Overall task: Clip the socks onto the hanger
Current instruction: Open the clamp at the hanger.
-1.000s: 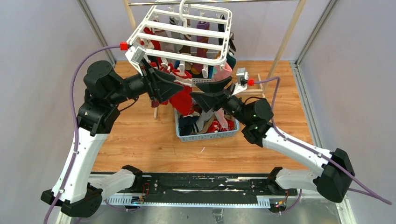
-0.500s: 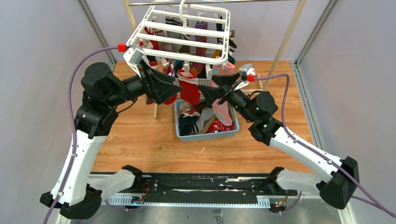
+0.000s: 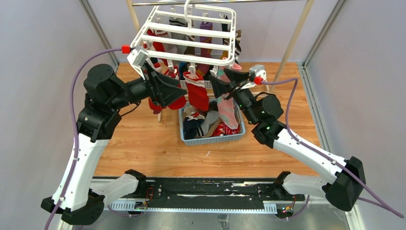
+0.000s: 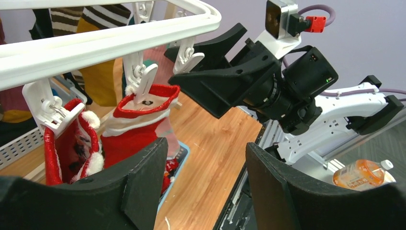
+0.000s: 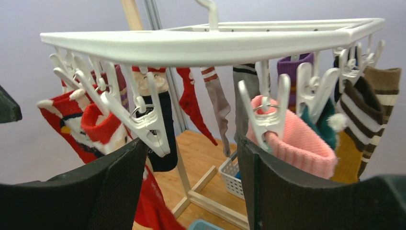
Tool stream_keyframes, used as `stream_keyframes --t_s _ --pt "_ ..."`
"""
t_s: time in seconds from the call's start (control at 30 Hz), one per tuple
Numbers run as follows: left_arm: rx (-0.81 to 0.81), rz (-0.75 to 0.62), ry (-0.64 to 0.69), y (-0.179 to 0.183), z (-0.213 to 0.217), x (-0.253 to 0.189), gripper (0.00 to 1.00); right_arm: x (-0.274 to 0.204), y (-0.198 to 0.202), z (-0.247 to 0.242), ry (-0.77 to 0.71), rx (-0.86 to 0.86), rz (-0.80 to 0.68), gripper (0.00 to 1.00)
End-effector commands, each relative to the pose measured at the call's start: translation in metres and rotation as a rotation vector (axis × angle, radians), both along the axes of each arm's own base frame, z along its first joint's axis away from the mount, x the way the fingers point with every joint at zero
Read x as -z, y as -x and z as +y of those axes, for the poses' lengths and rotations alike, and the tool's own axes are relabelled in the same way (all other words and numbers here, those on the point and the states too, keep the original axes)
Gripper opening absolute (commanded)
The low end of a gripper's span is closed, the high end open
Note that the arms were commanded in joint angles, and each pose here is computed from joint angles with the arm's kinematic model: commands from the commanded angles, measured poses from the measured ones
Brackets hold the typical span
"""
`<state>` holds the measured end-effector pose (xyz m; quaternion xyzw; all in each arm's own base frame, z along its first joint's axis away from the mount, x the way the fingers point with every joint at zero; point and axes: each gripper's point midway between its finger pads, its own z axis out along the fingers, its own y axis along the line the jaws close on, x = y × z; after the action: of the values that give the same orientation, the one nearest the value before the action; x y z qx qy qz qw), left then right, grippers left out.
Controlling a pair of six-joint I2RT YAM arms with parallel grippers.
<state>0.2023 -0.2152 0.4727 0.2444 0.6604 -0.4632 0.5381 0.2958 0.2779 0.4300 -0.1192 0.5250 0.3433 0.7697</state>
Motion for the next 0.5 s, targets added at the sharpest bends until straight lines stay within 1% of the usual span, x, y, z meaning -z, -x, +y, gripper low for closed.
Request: stream_keyframes --t_s 0.0,0.23,0.37,0.47 --pt "0.021 -0.009 0.005 0.005 -0.001 -0.004 0.65 -0.019 0.010 0.010 -0.015 -0.016 -0.067 0.67" --pt "0.021 -0.009 0.001 0.005 -0.002 -0.003 0.65 -0.026 0.019 0.025 0.024 -0.016 -0.111 0.67" --pt "0.020 -0.008 0.002 0.005 -0.001 -0.002 0.65 -0.030 0.019 0.028 0.021 -0.001 -0.116 0.66" --pt "0.019 -0.008 -0.001 0.006 -0.001 -0.002 0.65 -0.031 0.018 0.025 0.011 0.011 -0.115 0.63"
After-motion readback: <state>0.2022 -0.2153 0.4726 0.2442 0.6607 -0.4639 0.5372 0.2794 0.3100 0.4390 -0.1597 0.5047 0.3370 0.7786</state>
